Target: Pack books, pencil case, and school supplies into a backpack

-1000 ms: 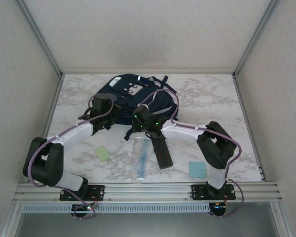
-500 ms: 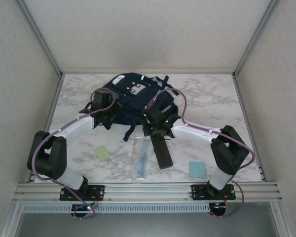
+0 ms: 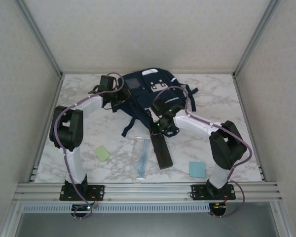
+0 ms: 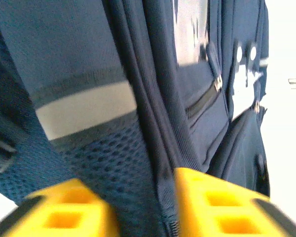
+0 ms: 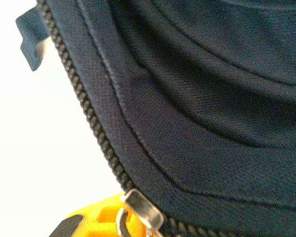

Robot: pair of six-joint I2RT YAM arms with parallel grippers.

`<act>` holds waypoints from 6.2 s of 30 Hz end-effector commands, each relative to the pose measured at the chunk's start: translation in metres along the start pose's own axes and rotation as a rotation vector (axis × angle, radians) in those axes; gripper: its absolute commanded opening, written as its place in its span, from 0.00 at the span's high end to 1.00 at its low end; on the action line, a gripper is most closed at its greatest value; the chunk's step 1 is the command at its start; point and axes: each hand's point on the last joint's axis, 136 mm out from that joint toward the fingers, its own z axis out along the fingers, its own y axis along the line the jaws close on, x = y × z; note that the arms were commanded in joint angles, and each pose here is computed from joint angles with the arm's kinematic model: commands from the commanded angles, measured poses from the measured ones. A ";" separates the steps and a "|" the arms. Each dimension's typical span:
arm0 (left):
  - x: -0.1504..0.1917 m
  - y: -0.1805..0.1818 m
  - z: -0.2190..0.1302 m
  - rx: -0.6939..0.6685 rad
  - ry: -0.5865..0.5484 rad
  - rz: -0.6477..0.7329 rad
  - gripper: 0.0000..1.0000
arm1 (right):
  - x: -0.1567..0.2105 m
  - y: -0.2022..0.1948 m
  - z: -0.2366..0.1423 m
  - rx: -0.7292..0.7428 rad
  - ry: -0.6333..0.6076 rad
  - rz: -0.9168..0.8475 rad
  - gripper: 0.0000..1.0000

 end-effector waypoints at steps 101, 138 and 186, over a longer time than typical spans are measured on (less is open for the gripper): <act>0.081 0.050 -0.099 -0.096 -0.200 -0.374 0.94 | -0.061 0.117 0.009 -0.453 -0.086 -0.306 1.00; 0.064 0.075 -0.189 -0.161 -0.302 -0.250 1.00 | -0.138 -0.189 -0.010 0.699 -0.256 0.080 1.00; 0.037 0.093 -0.109 -0.232 -0.158 -0.095 1.00 | -0.133 -0.148 0.015 -0.138 -0.440 0.678 1.00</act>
